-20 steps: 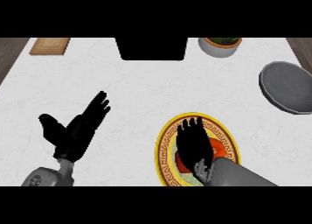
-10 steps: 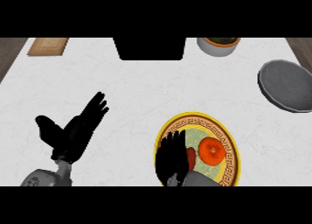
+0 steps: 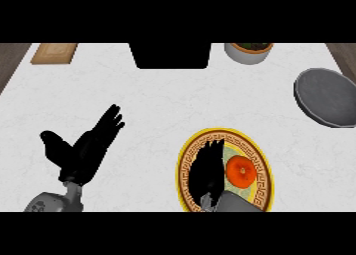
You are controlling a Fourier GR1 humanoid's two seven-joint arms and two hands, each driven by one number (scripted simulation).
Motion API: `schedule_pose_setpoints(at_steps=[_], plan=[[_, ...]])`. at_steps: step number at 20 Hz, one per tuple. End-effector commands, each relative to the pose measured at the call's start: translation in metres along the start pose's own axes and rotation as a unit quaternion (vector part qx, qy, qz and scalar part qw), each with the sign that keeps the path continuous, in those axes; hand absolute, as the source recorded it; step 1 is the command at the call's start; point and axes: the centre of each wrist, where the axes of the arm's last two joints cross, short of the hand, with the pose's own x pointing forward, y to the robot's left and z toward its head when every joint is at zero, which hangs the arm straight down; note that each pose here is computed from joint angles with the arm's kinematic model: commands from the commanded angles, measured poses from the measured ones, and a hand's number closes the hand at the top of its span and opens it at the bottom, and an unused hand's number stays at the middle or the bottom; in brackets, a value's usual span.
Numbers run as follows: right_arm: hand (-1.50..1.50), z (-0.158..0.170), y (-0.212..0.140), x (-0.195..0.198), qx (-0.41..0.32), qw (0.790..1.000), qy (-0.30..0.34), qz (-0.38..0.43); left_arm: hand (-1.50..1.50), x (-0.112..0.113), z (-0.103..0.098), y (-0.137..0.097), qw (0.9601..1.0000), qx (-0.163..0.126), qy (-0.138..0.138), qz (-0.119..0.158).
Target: Pick the squash from the plate and place it in the pan
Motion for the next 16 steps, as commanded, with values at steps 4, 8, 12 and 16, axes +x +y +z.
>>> schedule_pose_setpoints(at_steps=[4,8,12,16], plan=[[-1.50,-0.003,0.011,-0.007,0.017,0.997,0.068,0.024,0.00,0.006,0.002,0.002,1.0000,-0.005,0.001,-0.005],[-1.50,-0.007,0.016,-0.011,0.020,0.997,0.072,0.025,0.00,0.001,0.007,-0.007,1.0000,0.000,-0.003,-0.001],[-1.50,-0.006,0.035,-0.018,0.012,0.997,0.068,0.029,0.00,-0.006,0.010,0.007,1.0000,-0.002,0.004,0.001],[1.50,-0.026,0.022,-0.036,-0.029,0.997,0.037,0.054,0.00,-0.019,0.005,0.018,1.0000,-0.001,0.000,0.000]])
